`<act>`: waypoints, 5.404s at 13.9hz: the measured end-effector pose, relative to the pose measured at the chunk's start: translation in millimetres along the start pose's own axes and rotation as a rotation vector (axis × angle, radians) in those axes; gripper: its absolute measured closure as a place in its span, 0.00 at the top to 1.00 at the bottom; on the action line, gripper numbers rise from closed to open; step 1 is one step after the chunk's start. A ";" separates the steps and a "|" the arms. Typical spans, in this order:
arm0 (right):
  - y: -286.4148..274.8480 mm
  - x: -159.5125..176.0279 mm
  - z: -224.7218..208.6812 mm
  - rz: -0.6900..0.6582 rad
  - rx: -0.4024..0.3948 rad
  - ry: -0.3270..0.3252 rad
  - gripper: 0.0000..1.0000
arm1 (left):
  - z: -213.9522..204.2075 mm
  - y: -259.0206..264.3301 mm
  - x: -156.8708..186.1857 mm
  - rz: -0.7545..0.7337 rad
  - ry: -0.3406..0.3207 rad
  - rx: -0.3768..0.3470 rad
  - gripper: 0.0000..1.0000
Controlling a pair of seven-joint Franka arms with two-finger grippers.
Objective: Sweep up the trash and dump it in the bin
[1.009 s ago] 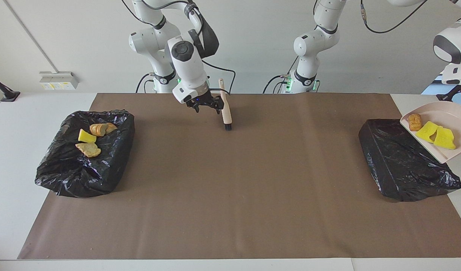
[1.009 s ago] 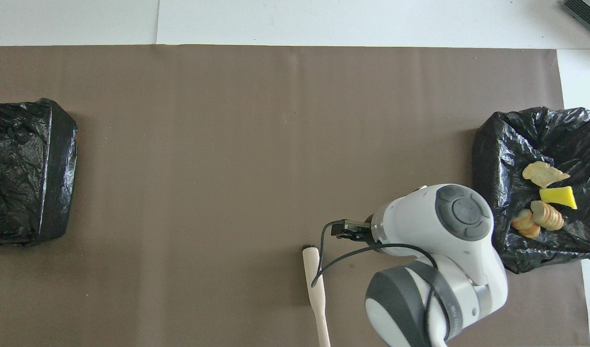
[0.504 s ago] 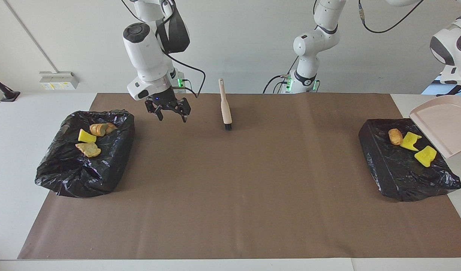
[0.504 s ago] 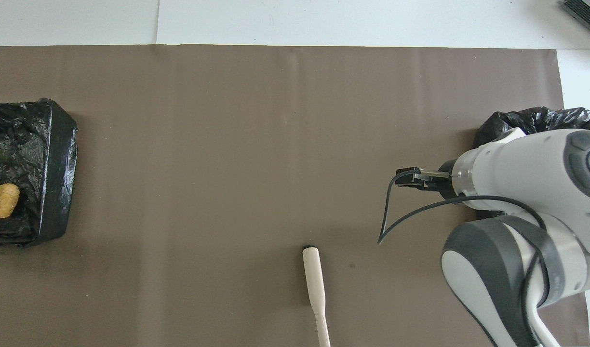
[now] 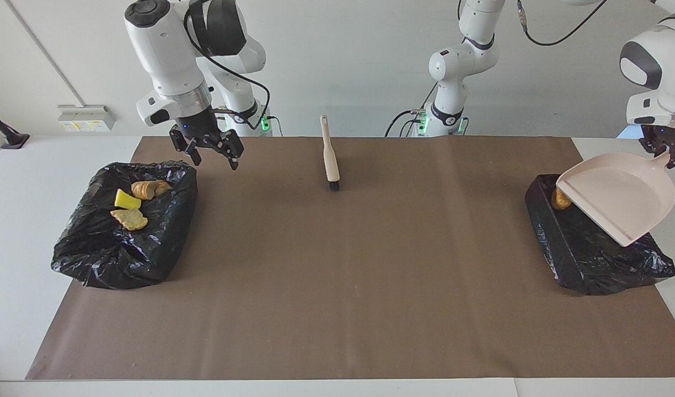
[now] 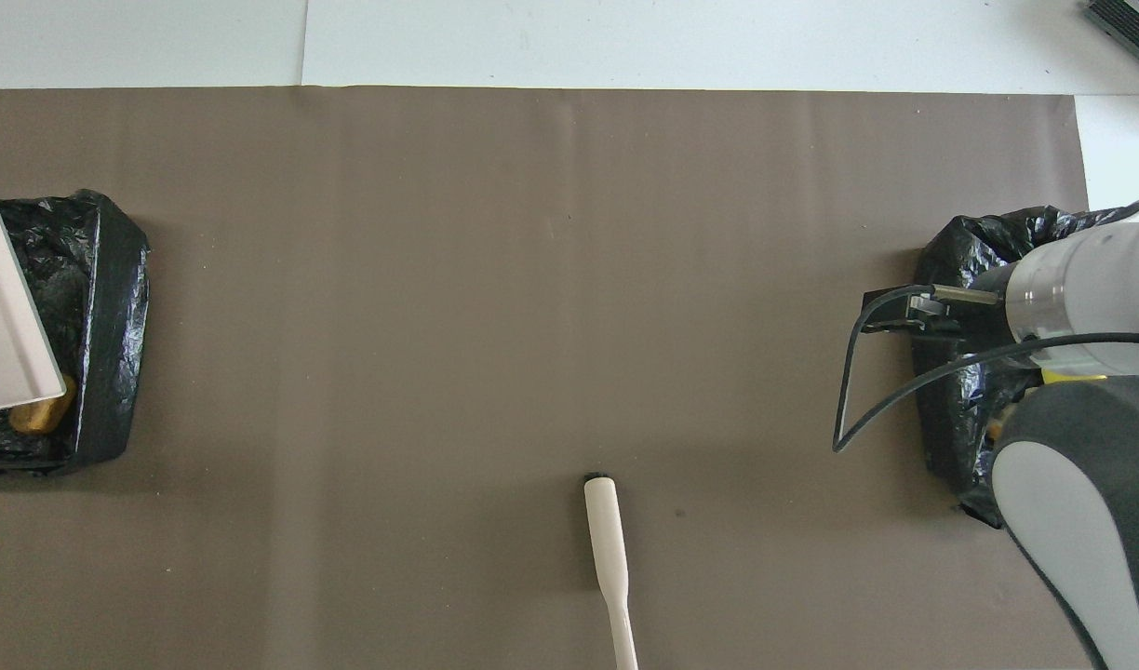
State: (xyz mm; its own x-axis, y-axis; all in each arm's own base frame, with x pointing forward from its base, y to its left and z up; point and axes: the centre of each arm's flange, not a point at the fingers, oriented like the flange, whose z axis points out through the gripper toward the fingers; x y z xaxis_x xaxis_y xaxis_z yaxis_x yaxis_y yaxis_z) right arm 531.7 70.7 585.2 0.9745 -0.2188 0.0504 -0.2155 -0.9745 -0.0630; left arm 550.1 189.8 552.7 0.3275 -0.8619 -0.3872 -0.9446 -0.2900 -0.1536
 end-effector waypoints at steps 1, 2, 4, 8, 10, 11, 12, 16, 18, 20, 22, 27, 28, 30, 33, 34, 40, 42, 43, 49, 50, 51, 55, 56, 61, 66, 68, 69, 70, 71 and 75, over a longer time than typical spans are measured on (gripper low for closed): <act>2.1 -0.8 -14.6 0.002 -0.004 -0.007 1.00 | -3.7 3.3 21.4 -0.039 0.037 -0.021 0.32; 8.4 -0.9 -29.2 0.013 -0.009 -0.014 1.00 | -8.6 8.0 49.7 -0.085 0.063 -0.039 0.32; 32.8 0.3 -56.0 0.012 -0.019 -0.033 1.00 | -21.6 22.2 116.7 -0.192 0.113 -0.066 0.32; 87.7 4.0 -92.7 -0.038 -0.016 -0.043 1.00 | -55.5 61.6 236.5 -0.384 0.204 -0.131 0.32; 101.1 6.4 -93.6 -0.035 -0.009 -0.042 1.00 | -74.8 82.1 277.9 -0.512 0.253 -0.183 0.32; 103.6 7.1 -93.2 -0.032 -0.007 -0.043 1.00 | -83.1 91.2 294.7 -0.551 0.267 -0.197 0.32; 105.2 7.4 -92.8 -0.029 -0.007 -0.044 1.00 | -91.2 100.8 314.6 -0.589 0.277 -0.209 0.32; 109.4 8.0 -92.3 -0.048 -0.010 -0.045 1.00 | -119.2 144.1 433.7 -0.783 0.290 -0.249 0.32; 109.8 8.0 -92.3 -0.063 -0.031 -0.044 1.00 | -122.3 164.9 491.0 -0.866 0.312 -0.284 0.32; 113.9 8.3 -92.4 -0.102 -0.081 -0.041 1.00 | -124.3 182.6 534.2 -0.920 0.316 -0.296 0.32; 117.0 8.3 -92.4 -0.106 -0.102 -0.043 1.00 | -129.5 190.2 560.4 -0.965 0.323 -0.304 0.32; 120.5 7.5 -96.4 -0.100 -0.102 -0.037 1.00 | -116.9 199.6 630.6 -1.067 0.326 -0.320 0.32; 119.1 6.6 -98.1 -0.102 -0.101 -0.033 1.00 | -109.2 203.2 642.2 -1.080 0.323 -0.323 0.32; 115.8 5.1 -99.8 -0.109 -0.098 -0.030 1.00 | -100.5 206.7 652.6 -1.102 0.315 -0.330 0.32; 114.1 4.5 -100.4 -0.112 -0.098 -0.029 1.00 | -97.0 207.6 653.2 -1.108 0.307 -0.332 0.32; 114.2 4.5 -100.4 -0.112 -0.098 -0.029 1.00 | -93.6 209.1 653.8 -1.107 0.299 -0.333 0.32; 112.3 4.2 -100.3 -0.115 -0.098 -0.029 1.00 | -87.5 207.9 653.0 -1.113 0.291 -0.331 0.51; 112.3 4.2 -100.3 -0.115 -0.098 -0.029 1.00 | -88.8 198.0 646.1 -1.130 0.298 -0.325 0.62; 112.3 4.2 -100.3 -0.115 -0.098 -0.029 1.00 | -93.6 189.4 637.9 -1.139 0.309 -0.321 0.74; 106.7 3.2 -100.1 -0.123 -0.075 -0.031 1.00 | -138.5 117.3 467.9 -0.995 0.389 -0.270 1.00; 104.8 2.9 -100.0 -0.125 -0.060 -0.032 1.00 | -143.3 106.6 428.3 -0.964 0.391 -0.260 1.00; 103.9 2.6 -100.0 -0.125 -0.053 -0.033 1.00 | -147.2 96.9 392.1 -0.938 0.388 -0.253 1.00; 103.0 2.0 -99.6 -0.127 -0.049 -0.038 1.00 | -169.2 65.4 266.2 -0.854 0.380 -0.228 1.00; 103.0 1.9 -99.5 -0.127 -0.049 -0.039 1.00 | -177.0 59.9 238.0 -0.851 0.365 -0.234 1.00; 102.9 1.4 -100.1 -0.127 -0.048 -0.038 1.00 | -202.2 52.8 163.7 -0.888 0.297 -0.288 1.00; 102.9 1.4 -100.1 -0.127 -0.048 -0.038 1.00 | -217.6 65.4 151.0 -0.890 0.295 -0.292 1.00; 102.9 1.4 -100.1 -0.127 -0.048 -0.038 1.00 | -217.1 71.3 149.6 -0.898 0.292 -0.301 1.00; 102.9 1.4 -100.1 -0.127 -0.048 -0.038 1.00 | -216.8 72.8 149.3 -0.903 0.295 -0.308 1.00; 102.9 1.4 -100.1 -0.127 -0.048 -0.038 1.00 | -216.0 73.0 148.5 -0.909 0.297 -0.313 1.00; 102.9 1.4 -100.1 -0.127 -0.048 -0.038 1.00 | -214.6 72.1 146.5 -0.917 0.296 -0.317 1.00; 102.9 1.4 -100.2 -0.127 -0.048 -0.038 1.00 | -209.9 71.4 145.6 -0.959 0.285 -0.332 1.00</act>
State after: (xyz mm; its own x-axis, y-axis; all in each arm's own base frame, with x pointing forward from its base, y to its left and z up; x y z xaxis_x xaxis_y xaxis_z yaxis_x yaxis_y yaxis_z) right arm 504.6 -34.9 678.6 0.9956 -0.0925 0.0168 -0.0923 -0.9957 -0.0112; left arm 526.2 -43.7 676.2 0.9642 -0.2651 -0.0003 -0.2651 -0.9642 -0.0092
